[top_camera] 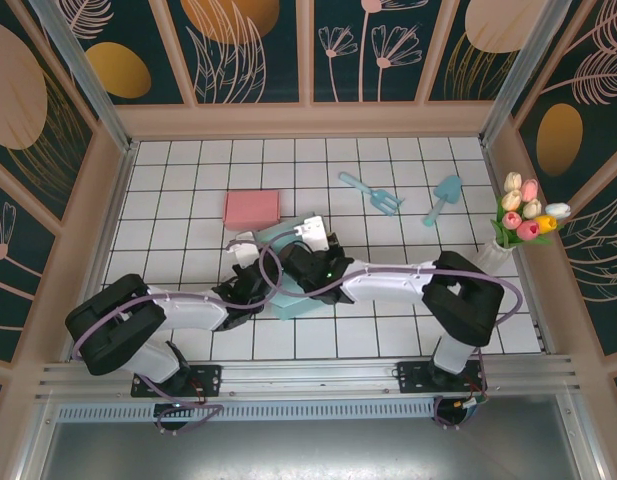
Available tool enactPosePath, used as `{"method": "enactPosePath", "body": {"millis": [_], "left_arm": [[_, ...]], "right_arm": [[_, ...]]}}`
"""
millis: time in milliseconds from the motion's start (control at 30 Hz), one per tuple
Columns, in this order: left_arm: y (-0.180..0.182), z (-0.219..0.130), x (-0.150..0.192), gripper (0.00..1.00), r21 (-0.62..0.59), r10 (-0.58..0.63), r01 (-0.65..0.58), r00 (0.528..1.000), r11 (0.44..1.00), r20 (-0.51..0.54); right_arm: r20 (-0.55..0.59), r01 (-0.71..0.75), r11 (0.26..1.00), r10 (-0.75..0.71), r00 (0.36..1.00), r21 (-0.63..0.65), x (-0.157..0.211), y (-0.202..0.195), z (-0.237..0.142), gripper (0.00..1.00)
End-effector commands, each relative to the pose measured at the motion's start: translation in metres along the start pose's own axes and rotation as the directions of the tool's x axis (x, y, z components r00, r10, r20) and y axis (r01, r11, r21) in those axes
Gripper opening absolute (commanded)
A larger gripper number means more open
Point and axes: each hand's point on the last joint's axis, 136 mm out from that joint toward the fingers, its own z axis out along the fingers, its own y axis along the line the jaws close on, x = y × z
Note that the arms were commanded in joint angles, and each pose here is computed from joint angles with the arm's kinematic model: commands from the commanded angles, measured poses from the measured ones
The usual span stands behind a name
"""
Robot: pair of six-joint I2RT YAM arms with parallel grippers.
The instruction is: Fold the paper box
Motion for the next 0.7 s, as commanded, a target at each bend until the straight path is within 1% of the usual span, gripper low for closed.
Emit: {"method": "enactPosePath", "body": {"millis": [0, 133, 200, 267, 300, 333, 367, 400, 433, 467, 567, 600, 667], "left_arm": [[0.017, -0.001, -0.010, 0.00, -0.117, 0.000, 0.006, 0.998, 0.993, 0.056], [0.016, 0.000, -0.007, 0.00, -0.109, -0.021, 0.026, 0.999, 0.994, 0.049], [0.013, 0.000, -0.007, 0.00, -0.096, -0.033, 0.037, 0.998, 0.995, 0.045], [0.010, -0.001, -0.006, 0.00, -0.070, -0.045, 0.047, 0.998, 0.996, 0.037], [0.007, -0.001, -0.006, 0.00, -0.050, -0.048, 0.050, 0.998, 0.997, 0.031], [0.005, -0.002, -0.005, 0.00, -0.035, -0.053, 0.054, 0.998, 0.998, 0.027], [0.003, -0.002, -0.005, 0.00, -0.024, -0.055, 0.055, 0.998, 0.998, 0.024], [0.002, -0.002, -0.005, 0.00, -0.020, -0.055, 0.056, 0.998, 0.998, 0.022], [0.002, -0.002, -0.006, 0.00, -0.020, -0.056, 0.057, 0.998, 0.998, 0.022], [0.003, -0.003, -0.006, 0.00, -0.021, -0.056, 0.056, 0.998, 0.998, 0.023], [0.003, -0.004, -0.006, 0.00, -0.017, -0.055, 0.055, 0.998, 0.998, 0.023], [0.002, -0.003, -0.006, 0.00, -0.017, -0.052, 0.052, 0.998, 0.998, 0.021], [0.002, -0.001, -0.005, 0.00, -0.027, -0.042, 0.042, 0.999, 0.999, 0.020]], "right_arm": [[0.038, 0.063, 0.964, -0.075, 0.996, 0.259, 0.000, -0.040, 0.001, 0.21], [0.061, 0.055, 0.919, -0.085, 0.995, 0.390, 0.001, -0.060, -0.003, 0.21], [0.068, 0.033, 0.901, -0.070, 0.995, 0.433, 0.004, -0.067, -0.007, 0.23], [0.030, 0.082, 0.897, -0.106, 0.994, 0.435, 0.009, -0.062, -0.003, 0.25], [0.002, 0.103, 0.904, -0.114, 0.993, 0.415, 0.012, -0.056, 0.000, 0.25], [-0.023, 0.112, 0.923, -0.111, 0.994, 0.369, 0.016, -0.045, 0.005, 0.26], [-0.049, 0.117, 0.960, -0.108, 0.993, 0.253, 0.018, -0.025, 0.012, 0.26], [-0.062, 0.112, 0.991, -0.108, 0.992, 0.069, 0.023, -0.004, 0.016, 0.28], [-0.066, 0.053, 0.995, -0.059, 0.996, -0.081, 0.024, 0.007, 0.014, 0.29], [-0.070, -0.006, 0.985, -0.006, 0.998, -0.173, 0.023, 0.009, 0.011, 0.30], [-0.074, -0.028, 0.968, 0.010, 0.997, -0.249, 0.018, 0.010, 0.007, 0.35], [-0.091, -0.044, 0.954, 0.018, 0.996, -0.298, 0.017, 0.016, 0.006, 0.39], [-0.107, -0.078, 0.919, 0.039, 0.994, -0.387, 0.015, 0.027, 0.002, 0.51]]}}
